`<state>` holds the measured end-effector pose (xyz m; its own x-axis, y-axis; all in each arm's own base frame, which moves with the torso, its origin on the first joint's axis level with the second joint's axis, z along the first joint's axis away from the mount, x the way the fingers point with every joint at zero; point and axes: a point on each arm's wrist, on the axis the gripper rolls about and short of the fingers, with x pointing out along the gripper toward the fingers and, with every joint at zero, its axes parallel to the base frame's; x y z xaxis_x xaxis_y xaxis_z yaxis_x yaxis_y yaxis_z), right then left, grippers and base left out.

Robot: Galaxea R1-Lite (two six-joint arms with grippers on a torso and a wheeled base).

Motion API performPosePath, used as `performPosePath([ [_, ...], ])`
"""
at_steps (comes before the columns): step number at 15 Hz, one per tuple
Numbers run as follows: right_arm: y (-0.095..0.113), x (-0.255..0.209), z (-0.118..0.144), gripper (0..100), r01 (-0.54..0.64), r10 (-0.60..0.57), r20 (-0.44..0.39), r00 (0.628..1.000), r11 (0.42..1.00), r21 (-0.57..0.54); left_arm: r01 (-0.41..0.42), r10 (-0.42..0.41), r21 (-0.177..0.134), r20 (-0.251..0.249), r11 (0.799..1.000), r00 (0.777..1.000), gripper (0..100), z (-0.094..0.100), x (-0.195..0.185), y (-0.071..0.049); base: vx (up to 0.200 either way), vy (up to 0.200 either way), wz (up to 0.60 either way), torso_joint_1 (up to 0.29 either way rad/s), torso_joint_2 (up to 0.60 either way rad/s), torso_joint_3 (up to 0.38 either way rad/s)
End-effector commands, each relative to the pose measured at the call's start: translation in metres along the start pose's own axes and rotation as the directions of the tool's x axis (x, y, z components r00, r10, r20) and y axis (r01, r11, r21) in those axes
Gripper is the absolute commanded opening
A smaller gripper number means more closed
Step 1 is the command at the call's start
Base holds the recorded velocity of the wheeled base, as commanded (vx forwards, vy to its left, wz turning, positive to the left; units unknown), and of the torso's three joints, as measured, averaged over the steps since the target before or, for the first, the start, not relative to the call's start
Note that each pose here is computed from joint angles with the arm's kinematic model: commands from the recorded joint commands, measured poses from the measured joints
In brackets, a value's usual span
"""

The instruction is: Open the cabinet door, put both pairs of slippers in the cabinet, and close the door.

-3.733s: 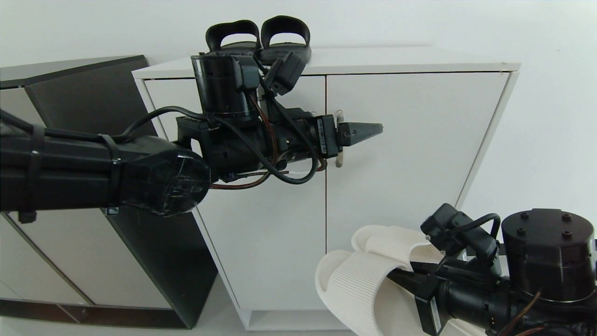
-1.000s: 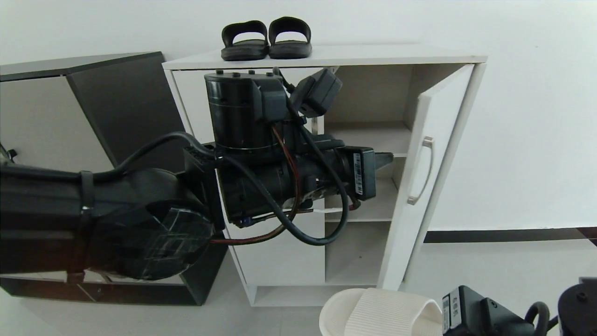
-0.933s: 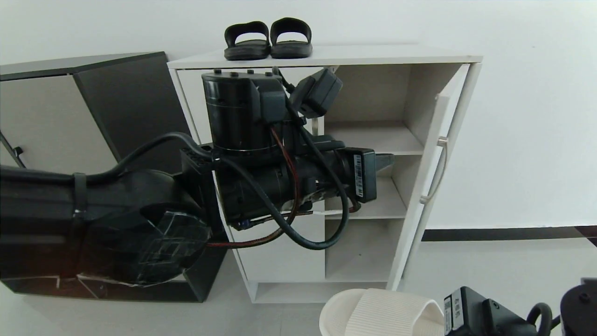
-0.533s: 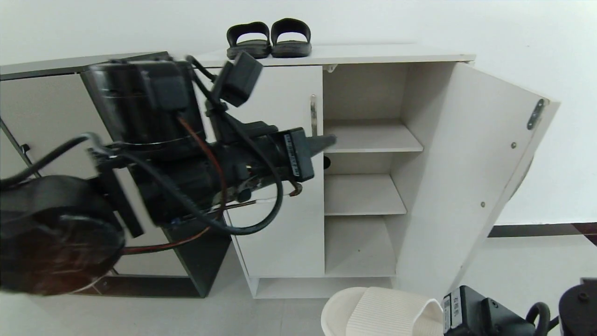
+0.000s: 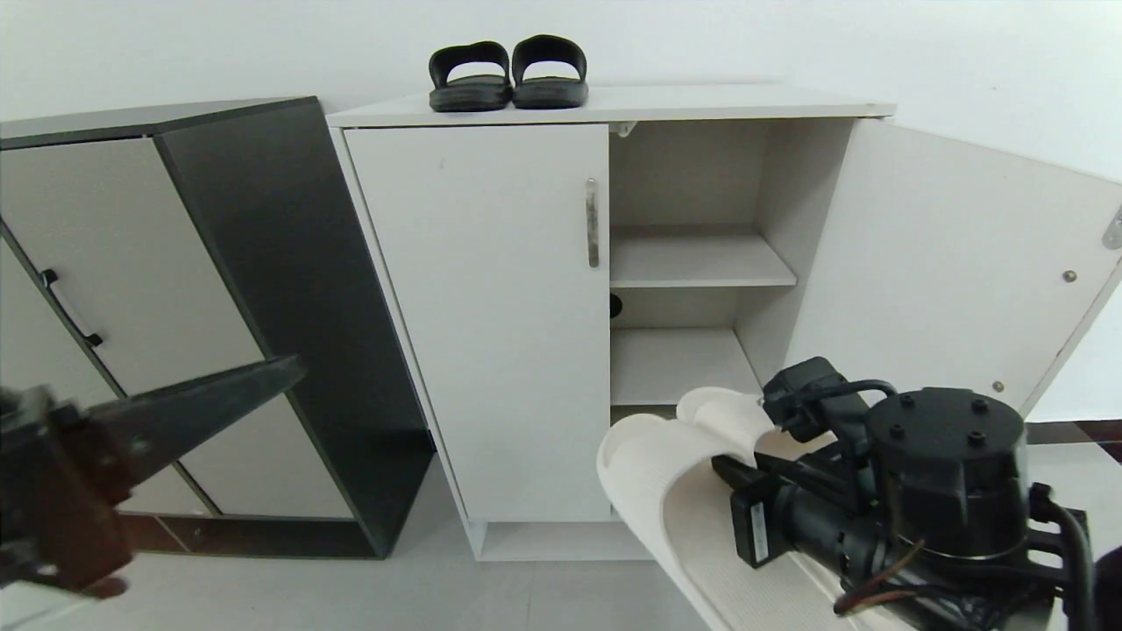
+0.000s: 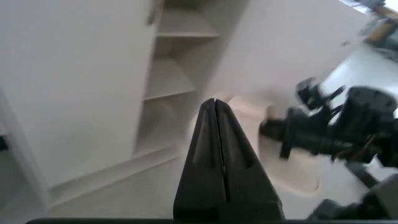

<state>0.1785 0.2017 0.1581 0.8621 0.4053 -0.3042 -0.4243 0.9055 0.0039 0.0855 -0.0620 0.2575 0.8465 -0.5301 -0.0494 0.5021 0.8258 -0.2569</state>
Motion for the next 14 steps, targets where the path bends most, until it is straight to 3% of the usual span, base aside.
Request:
performPosePath([
  [1,-0.004,0.030,-0.009,0,0.106,-0.106,-0.035,0.994,0.994,-0.005,-0.234,0.232,0.018,0.076,0.972,0.970,0,-0.020,-0.062,0.019,0.000,0.000,0.00,0.000,0.00,0.000],
  [2,-0.014,0.038,-0.005,0,0.156,-0.156,-0.030,0.987,0.988,0.009,-0.362,0.359,0.003,0.115,0.932,0.926,0,-0.032,-0.080,0.025,0.000,0.000,0.00,0.000,0.00,0.000],
  [4,-0.031,0.043,-0.001,0,0.238,-0.237,-0.020,0.971,0.971,0.030,-0.543,0.536,0.013,0.139,0.840,0.833,0,-0.060,-0.096,0.033,0.000,0.000,0.00,0.000,0.00,0.000],
  [6,-0.041,0.047,0.000,0,0.289,-0.288,-0.021,0.957,0.957,0.037,-0.624,0.614,0.043,0.136,0.780,0.777,0,-0.089,-0.104,0.039,0.000,0.000,0.00,0.000,0.00,0.000],
  [7,-0.046,0.049,0.000,0,0.323,-0.323,-0.021,0.946,0.946,0.032,-0.703,0.693,0.052,0.129,0.710,0.709,0,-0.113,-0.107,0.043,0.000,0.000,0.00,0.000,0.00,0.000],
  [8,-0.047,0.049,-0.001,0,0.332,-0.332,-0.024,0.943,0.943,0.024,-0.746,0.737,0.044,0.126,0.665,0.664,0,-0.128,-0.109,0.045,0.000,0.000,0.00,0.000,0.00,0.000],
  [9,-0.047,0.049,-0.001,0,0.332,-0.332,-0.026,0.943,0.943,0.023,-0.762,0.751,0.056,0.133,0.645,0.646,0,-0.143,-0.112,0.047,0.000,0.000,0.00,0.000,0.00,0.000],
  [10,-0.047,0.049,-0.001,0,0.332,-0.332,-0.027,0.943,0.943,0.022,-0.762,0.747,0.075,0.156,0.643,0.646,0,-0.156,-0.116,0.047,0.000,0.000,0.00,0.000,0.00,0.000],
  [11,-0.047,0.049,-0.002,0,0.333,-0.332,-0.028,0.943,0.943,0.021,-0.753,0.732,0.081,0.185,0.653,0.655,0,-0.169,-0.119,0.048,0.000,0.000,0.00,0.000,0.00,0.000],
  [12,-0.046,0.049,-0.002,0,0.331,-0.331,-0.028,0.943,0.943,0.021,-0.747,0.726,0.094,0.183,0.659,0.663,0,-0.177,-0.118,0.050,0.000,0.000,0.00,0.000,0.00,0.000],
  [13,-0.046,0.049,-0.002,0,0.329,-0.328,-0.029,0.944,0.944,0.020,-0.744,0.721,0.091,0.196,0.662,0.665,0,-0.177,-0.118,0.050,0.000,0.000,0.00,0.000,0.00,0.000],
  [14,-0.042,0.048,-0.003,0,0.318,-0.317,-0.029,0.948,0.948,0.015,-0.748,0.713,0.082,0.248,0.659,0.656,0,-0.178,-0.121,0.047,0.000,0.000,0.00,0.000,0.00,0.000],
])
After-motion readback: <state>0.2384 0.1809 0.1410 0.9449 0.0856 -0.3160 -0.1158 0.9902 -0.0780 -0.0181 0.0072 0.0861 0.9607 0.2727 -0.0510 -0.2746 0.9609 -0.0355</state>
